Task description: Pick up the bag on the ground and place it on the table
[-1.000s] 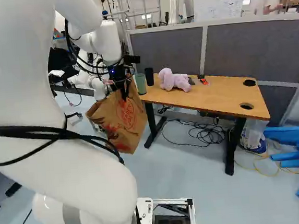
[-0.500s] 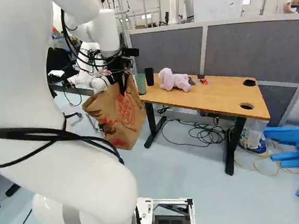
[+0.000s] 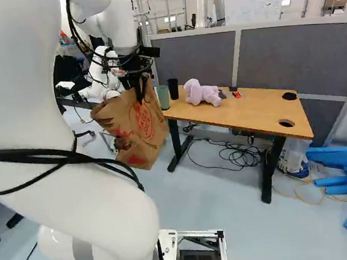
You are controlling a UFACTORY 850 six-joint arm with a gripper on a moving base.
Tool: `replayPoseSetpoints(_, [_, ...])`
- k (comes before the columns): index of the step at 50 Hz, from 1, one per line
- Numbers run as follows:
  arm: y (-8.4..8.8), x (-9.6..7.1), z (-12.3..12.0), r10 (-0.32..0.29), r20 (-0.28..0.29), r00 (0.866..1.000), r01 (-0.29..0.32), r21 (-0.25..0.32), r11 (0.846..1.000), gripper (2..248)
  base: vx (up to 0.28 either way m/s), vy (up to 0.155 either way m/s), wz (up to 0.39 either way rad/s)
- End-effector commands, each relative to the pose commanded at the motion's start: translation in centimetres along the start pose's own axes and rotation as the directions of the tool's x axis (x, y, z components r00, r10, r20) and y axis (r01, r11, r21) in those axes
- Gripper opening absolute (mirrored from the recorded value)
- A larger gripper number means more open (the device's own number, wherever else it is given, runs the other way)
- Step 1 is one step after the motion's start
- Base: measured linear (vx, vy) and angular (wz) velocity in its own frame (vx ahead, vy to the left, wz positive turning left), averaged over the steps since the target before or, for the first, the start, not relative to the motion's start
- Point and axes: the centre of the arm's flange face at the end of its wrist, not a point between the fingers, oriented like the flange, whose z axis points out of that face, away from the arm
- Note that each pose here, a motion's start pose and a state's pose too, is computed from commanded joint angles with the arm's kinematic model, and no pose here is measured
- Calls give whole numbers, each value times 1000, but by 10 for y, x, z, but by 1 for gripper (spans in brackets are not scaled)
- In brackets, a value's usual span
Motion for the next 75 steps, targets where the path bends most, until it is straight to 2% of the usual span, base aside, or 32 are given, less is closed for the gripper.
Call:
replayPoseSetpoints(43, [-7, 11, -63, -12, 30, 999, 12, 5, 1000, 21, 0, 0, 0])
replayPoseSetpoints(75, [-13, 20, -110, -22, 23, 1000, 21, 10, 1000, 21, 0, 0, 0])
